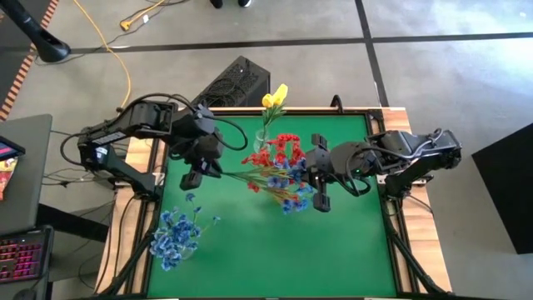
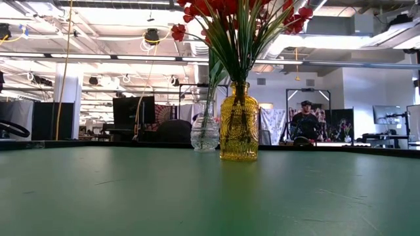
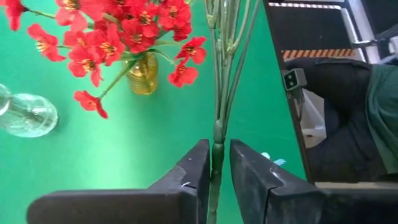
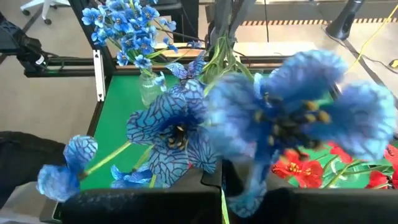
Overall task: Sort flowers into vase by color
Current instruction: Put the blue flowers into the bottom transparent vase
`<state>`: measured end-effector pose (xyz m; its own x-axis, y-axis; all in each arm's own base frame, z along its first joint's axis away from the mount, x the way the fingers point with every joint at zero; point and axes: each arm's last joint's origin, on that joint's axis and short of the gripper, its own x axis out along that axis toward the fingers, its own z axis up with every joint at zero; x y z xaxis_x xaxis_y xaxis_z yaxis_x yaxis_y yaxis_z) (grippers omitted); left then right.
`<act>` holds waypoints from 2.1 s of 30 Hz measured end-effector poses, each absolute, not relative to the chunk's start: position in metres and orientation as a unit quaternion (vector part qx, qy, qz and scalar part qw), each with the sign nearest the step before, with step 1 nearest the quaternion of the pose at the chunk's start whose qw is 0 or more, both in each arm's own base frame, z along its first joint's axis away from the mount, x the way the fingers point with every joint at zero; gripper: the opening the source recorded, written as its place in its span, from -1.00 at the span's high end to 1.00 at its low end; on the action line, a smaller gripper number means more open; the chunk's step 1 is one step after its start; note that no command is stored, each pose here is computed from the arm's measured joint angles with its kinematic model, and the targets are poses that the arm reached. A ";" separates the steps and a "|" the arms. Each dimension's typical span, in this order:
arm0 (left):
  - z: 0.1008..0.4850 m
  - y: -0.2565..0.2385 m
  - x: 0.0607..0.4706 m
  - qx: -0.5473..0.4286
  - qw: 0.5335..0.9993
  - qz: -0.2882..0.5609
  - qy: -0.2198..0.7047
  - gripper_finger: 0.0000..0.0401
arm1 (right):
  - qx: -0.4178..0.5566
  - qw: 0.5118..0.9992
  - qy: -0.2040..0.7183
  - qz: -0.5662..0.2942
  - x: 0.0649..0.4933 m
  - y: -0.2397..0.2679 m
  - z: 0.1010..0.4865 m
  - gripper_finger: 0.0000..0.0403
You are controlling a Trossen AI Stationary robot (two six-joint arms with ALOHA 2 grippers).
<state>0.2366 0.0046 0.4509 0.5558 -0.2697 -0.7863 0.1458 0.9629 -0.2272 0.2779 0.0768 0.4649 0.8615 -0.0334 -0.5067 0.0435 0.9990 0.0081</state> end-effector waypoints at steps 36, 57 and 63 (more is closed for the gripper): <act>0.504 -0.003 0.151 0.074 0.957 -0.105 0.258 1.00 | 0.005 0.989 0.148 -0.007 0.265 0.073 0.496 -0.34; 0.412 -0.008 0.054 -0.035 0.968 -0.157 -0.195 1.00 | 0.010 0.982 0.182 0.046 0.282 0.118 0.475 -0.34; 0.368 -0.013 0.042 -0.043 0.950 -0.242 -0.191 1.00 | 0.013 0.969 0.237 0.061 0.310 0.159 0.438 -0.34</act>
<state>0.0418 -0.0126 0.3677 0.8104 -0.4434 0.3830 0.4759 0.8794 0.0110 0.3097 0.1586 0.4381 0.8800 0.1253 -0.4582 -0.1128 0.9921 0.0548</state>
